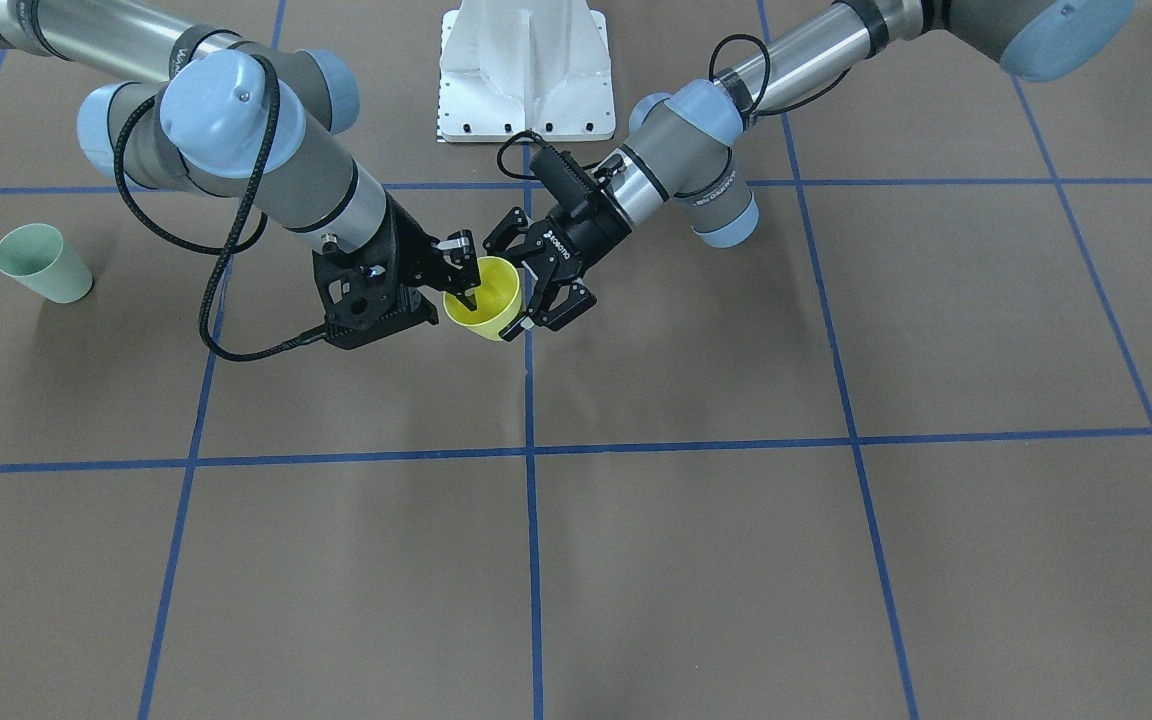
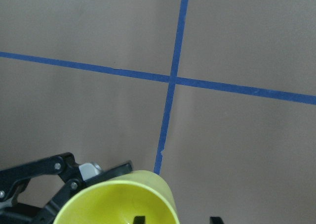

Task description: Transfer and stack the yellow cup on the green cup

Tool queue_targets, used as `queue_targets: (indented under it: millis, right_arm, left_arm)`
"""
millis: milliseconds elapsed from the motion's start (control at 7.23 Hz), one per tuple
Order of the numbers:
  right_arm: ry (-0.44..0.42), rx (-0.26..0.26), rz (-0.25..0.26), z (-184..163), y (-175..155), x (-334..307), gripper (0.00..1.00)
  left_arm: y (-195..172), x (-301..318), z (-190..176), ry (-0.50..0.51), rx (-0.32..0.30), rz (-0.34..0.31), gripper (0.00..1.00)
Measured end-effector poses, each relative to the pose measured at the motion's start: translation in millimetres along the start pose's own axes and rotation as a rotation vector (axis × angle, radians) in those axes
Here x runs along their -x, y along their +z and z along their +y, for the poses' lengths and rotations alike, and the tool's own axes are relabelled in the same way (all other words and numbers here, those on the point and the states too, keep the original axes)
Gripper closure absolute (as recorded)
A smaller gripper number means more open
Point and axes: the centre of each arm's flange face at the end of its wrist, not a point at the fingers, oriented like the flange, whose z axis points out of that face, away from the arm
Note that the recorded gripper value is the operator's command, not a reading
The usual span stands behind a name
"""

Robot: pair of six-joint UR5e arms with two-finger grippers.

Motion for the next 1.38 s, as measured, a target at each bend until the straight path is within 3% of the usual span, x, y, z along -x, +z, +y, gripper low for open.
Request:
queue_targets:
  millis: [138, 415, 968, 1383]
  right_arm:
    - [0.006, -0.001, -0.003, 0, -1, 1, 1.0]
    - [0.023, 0.001, -0.009, 2, -4, 4, 1.0]
    - [0.064, -0.008, -0.025, -8, -24, -4, 1.0]
    - [0.163, -0.048, -0.037, -4, -96, -88, 1.0]
  left_arm:
    - [0, -1, 0, -0.001, -0.001, 0.001, 0.45]
    - [1, -3, 0, -0.004, 0.0, 0.003, 0.01]
    - [-2, -5, -9, -0.011, -0.026, 0.008, 0.0]
    - [-4, 1, -2, -0.031, -0.028, -0.038, 0.0]
